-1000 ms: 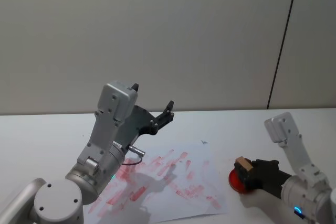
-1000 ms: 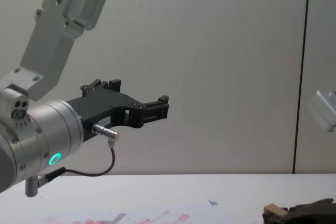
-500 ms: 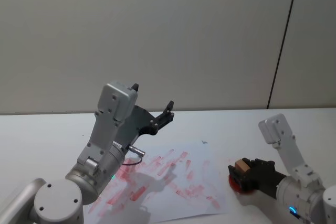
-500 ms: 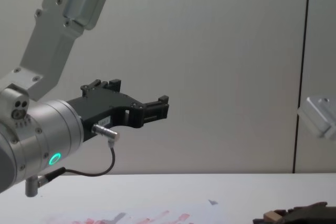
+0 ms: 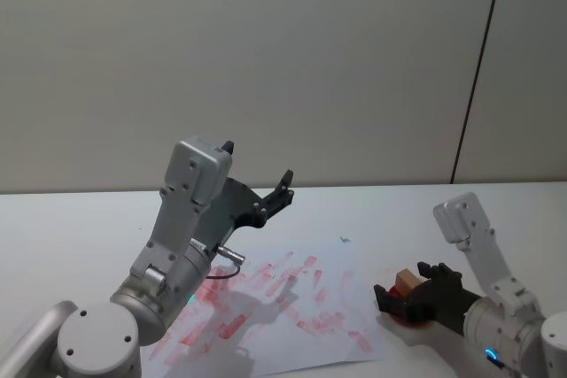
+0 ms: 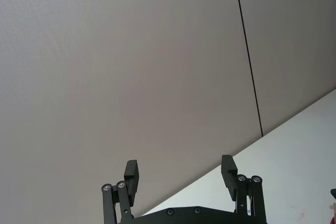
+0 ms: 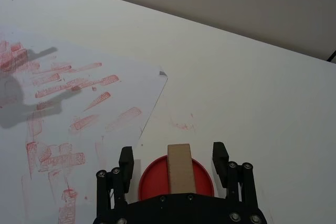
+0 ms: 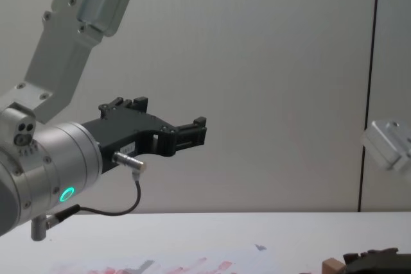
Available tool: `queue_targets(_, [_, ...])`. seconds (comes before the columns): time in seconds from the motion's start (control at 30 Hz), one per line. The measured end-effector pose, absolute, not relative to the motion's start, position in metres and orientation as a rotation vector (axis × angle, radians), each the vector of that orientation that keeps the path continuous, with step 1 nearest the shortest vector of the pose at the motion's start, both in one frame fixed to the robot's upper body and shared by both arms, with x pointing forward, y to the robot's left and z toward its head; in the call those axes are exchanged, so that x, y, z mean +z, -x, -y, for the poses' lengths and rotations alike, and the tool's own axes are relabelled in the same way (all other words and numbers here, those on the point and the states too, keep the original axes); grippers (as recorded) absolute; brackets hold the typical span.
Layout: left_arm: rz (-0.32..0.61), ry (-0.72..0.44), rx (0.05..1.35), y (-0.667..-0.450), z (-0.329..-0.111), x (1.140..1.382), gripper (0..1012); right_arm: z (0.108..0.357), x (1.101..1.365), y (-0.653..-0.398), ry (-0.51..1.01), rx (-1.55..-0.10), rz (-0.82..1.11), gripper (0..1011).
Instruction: Use the one hand to pick up the stamp and affix it onto the A4 paper.
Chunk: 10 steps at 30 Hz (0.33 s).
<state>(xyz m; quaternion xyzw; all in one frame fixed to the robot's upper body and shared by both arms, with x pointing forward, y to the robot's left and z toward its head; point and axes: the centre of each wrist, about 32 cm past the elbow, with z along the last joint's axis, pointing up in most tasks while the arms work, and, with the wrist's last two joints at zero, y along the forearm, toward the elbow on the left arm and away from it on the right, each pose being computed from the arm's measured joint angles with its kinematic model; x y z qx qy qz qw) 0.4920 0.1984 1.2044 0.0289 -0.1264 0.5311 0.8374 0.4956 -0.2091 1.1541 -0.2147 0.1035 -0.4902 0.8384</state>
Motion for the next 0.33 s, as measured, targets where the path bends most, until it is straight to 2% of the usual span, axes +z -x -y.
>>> queue_targets(0.17, [0.268, -0.061, 1.124, -0.492, -0.1984, 1.2044, 1001, 0.2089, 1.1538, -0.4958, 0.455, -1.037, -0.219, 998])
queue_targets(0.33, [0.268, -0.061, 1.124, -0.492, -0.1984, 1.2044, 1001, 0.2087, 1.1536, -0.4959, 0.455, -1.037, -0.219, 1001])
